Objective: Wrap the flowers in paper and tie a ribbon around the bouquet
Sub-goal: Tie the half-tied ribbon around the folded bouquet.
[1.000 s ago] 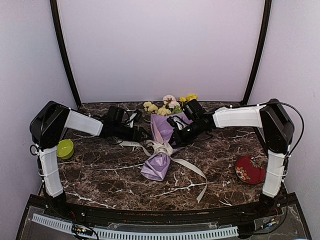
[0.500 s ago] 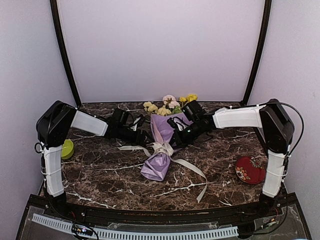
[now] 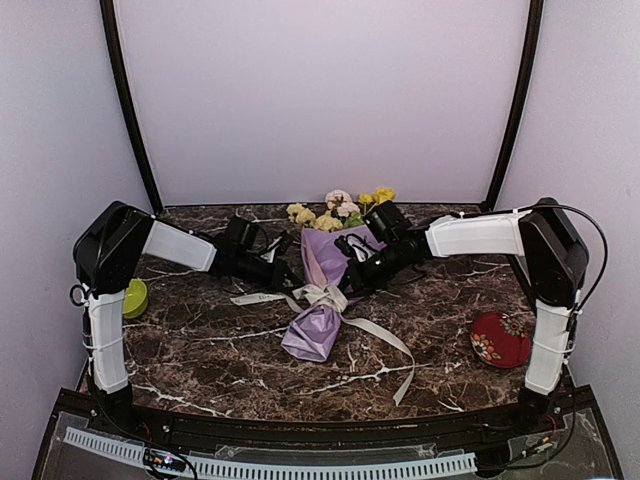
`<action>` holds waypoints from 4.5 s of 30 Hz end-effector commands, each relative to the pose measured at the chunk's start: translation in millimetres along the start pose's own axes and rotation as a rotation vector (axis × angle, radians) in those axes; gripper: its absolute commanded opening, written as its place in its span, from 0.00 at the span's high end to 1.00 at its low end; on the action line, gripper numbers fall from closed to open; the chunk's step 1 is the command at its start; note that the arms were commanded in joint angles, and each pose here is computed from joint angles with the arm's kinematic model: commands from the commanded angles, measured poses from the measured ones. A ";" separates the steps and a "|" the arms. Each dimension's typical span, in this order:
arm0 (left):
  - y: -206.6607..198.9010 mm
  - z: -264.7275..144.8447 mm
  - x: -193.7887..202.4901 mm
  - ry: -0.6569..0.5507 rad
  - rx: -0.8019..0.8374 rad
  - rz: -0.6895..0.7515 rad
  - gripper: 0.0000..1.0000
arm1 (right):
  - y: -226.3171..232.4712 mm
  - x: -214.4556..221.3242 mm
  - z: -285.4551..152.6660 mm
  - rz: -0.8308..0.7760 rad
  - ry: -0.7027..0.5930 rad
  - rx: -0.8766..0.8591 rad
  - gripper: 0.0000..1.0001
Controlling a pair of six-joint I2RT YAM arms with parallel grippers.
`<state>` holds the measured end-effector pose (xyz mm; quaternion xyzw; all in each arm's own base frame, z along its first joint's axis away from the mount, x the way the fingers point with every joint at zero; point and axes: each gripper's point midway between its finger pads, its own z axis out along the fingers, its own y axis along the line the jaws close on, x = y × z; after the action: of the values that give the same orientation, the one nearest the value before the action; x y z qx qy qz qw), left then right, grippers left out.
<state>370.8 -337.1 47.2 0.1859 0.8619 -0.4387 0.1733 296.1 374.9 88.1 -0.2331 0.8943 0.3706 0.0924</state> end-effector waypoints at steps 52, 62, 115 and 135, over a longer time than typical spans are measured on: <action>-26.1 -65.3 11.1 -0.109 -0.095 0.250 0.38 | 2.3 -4.7 -19.4 -0.030 -0.049 0.021 1.00; -16.2 -66.4 23.7 -0.122 -0.370 0.723 0.38 | 2.7 -4.4 -16.8 -0.022 -0.045 0.010 1.00; -3.6 -18.5 -2.9 -0.118 -0.430 0.841 0.83 | 3.5 -5.1 -18.0 -0.027 -0.041 0.012 1.00; 6.4 -31.8 -0.7 -0.135 -0.507 0.756 1.00 | -7.1 -8.1 -28.9 -0.010 -0.072 0.037 1.00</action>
<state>367.6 -312.5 44.6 0.4377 0.7918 -0.1348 0.4041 303.1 353.4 95.9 -0.2210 0.9015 0.3544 0.1132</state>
